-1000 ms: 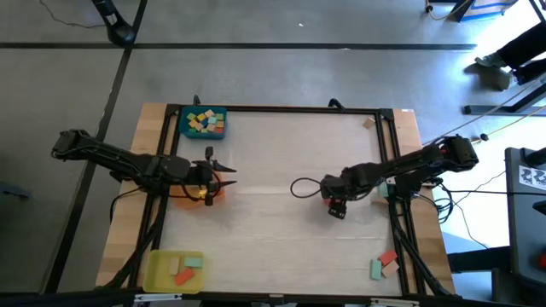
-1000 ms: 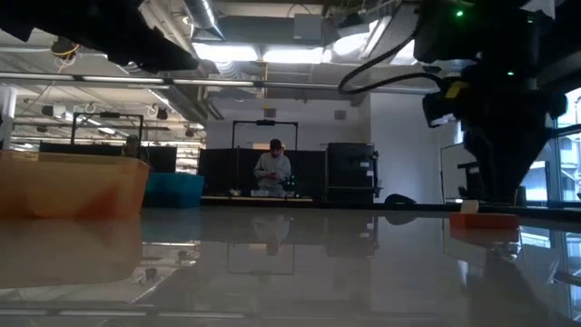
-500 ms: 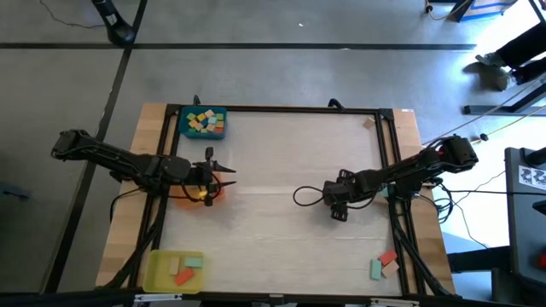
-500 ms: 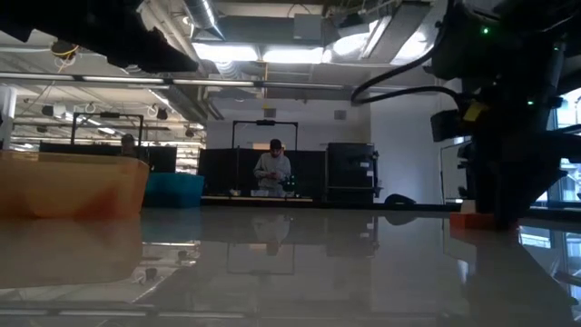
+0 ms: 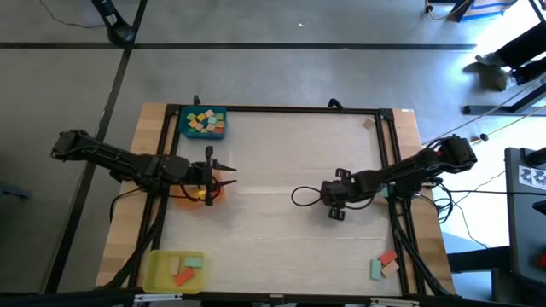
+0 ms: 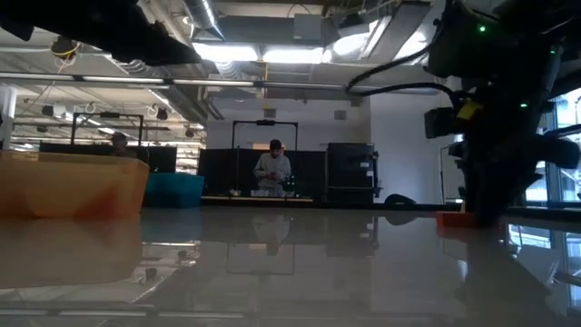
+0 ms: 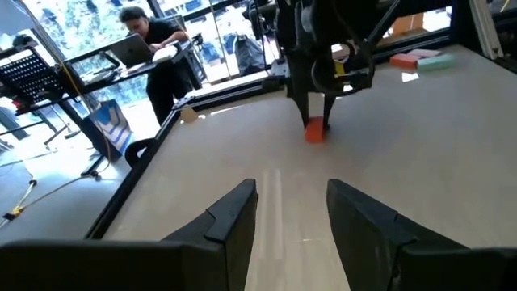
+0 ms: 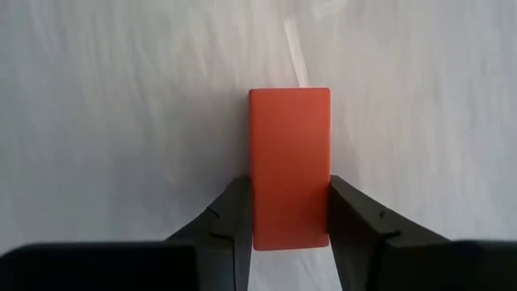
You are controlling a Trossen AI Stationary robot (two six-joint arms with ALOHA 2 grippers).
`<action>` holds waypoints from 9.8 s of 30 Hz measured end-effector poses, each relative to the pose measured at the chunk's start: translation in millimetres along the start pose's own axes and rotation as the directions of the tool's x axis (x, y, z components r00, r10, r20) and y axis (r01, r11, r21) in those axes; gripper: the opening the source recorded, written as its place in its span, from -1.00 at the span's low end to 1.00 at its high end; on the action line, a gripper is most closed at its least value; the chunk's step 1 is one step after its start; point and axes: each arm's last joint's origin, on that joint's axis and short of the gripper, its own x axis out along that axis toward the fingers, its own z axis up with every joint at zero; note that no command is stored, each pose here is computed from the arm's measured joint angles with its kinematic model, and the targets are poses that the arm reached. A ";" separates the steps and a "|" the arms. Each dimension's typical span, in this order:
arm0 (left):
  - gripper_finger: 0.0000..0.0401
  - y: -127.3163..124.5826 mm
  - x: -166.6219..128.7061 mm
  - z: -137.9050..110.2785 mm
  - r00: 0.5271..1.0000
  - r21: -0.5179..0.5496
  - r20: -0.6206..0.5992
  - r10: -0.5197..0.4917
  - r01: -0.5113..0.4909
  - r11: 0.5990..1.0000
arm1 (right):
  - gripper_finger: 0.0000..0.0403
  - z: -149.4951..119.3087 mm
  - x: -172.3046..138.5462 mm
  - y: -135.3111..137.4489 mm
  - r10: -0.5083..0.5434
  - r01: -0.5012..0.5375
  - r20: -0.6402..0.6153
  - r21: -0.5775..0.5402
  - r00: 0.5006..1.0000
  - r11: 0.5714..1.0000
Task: Sort blocks by size
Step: Put the red rectangular block into the yellow bin, then put the light blue rectangular block into the yellow bin
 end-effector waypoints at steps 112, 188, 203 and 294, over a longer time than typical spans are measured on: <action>-0.78 -129.1 -82.5 59.9 0.667 -0.708 -0.443 -0.600 0.150 0.690 | 0.39 80.9 -61.6 53.5 -0.129 0.203 0.662 -0.036 0.738 0.978; -0.34 -49.2 27.1 16.0 0.900 0.014 -0.405 0.161 -0.170 0.985 | -0.85 -47.4 -12.5 -97.2 0.016 0.571 -0.713 0.576 0.701 0.585; -0.34 -50.3 30.8 24.5 0.931 0.067 -0.330 0.153 -0.138 0.988 | -0.99 -53.5 25.5 -104.5 0.154 0.585 -0.862 0.448 0.482 0.677; 0.08 -42.9 41.6 40.6 0.978 0.276 -0.180 0.107 -0.054 0.960 | -0.37 66.1 -49.3 -40.8 0.364 -0.505 0.554 0.122 0.749 0.854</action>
